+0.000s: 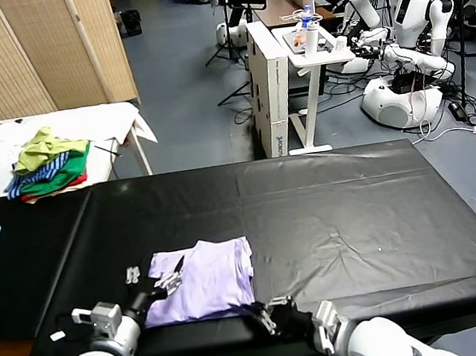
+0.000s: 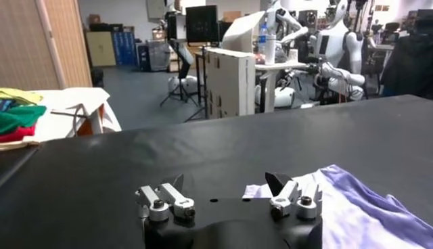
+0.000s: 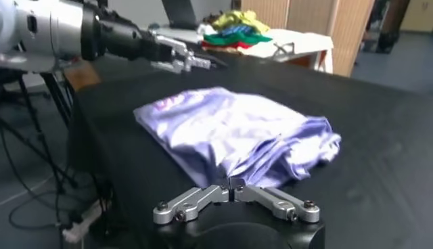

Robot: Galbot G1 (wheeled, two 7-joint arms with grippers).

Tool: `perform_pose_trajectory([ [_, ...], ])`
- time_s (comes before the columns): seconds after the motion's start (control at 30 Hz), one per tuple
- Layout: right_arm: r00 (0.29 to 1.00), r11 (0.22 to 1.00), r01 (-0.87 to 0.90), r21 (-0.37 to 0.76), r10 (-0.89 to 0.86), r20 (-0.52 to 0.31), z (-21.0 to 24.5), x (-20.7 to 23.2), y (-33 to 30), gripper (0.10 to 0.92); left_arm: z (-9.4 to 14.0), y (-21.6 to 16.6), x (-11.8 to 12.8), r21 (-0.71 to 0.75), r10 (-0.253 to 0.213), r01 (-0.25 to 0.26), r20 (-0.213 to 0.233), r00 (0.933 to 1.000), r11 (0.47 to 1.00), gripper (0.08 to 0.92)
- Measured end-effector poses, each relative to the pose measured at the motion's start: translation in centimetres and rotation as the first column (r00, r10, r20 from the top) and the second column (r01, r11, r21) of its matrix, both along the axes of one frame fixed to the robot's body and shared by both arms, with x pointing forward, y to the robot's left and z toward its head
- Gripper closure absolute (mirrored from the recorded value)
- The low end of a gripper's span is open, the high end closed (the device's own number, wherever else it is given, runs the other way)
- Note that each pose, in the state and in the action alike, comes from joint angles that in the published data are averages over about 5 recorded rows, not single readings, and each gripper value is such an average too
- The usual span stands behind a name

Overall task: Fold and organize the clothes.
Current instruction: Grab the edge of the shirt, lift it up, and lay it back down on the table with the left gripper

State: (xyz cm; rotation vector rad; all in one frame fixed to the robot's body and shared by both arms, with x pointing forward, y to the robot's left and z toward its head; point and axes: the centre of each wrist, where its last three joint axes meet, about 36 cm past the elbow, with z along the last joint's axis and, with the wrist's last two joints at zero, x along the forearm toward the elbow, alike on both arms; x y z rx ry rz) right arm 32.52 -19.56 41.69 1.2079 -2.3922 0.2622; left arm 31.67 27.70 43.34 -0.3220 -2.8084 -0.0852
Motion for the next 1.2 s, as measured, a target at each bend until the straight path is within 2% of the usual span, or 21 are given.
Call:
perform_pose_trajectory([
  [0.1, 1.0, 1.0, 0.016, -0.008, -0.016, -0.014, 0.2, -0.3, -0.3, 0.866, -0.4, 0.1, 0.0, -0.001, 0.008, -0.008, -0.002, 1.0, 1.0, 0.092],
  [0.17, 0.999, 0.999, 0.031, -0.01, -0.031, -0.013, 0.5, -0.4, -0.6, 0.801, -0.6, 0.2, 0.0, -0.003, 0.016, -0.016, -0.001, 0.9999, 1.0, 0.092],
  [0.47, 0.993, 0.994, 0.111, 0.01, -0.112, 0.037, 3.1, -1.1, -2.5, 0.266, -2.3, 1.0, -0.2, -0.028, 0.075, -0.075, -0.019, 0.997, 0.997, 0.092],
  [0.6, 0.986, 0.986, 0.16, 0.035, -0.162, 0.049, 3.9, -1.2, -3.2, 0.134, -2.9, 1.2, -0.5, -0.07, 0.1, -0.102, -0.029, 0.9945, 0.992, 0.092],
  [0.9, 0.96, 0.962, 0.261, 0.082, -0.267, 0.083, 4.9, 0.0, -4.7, 0.115, -3.7, 1.0, -1.8, -0.21, 0.172, -0.181, -0.061, 0.9833, 0.961, 0.092],
  [1.2, 0.949, 0.951, 0.293, 0.095, -0.301, 0.09, 5.1, 0.3, -5.4, 0.115, -5.2, 1.0, -2.7, -0.3, 0.22, -0.24, -0.099, 0.9704, 0.923, 0.092],
])
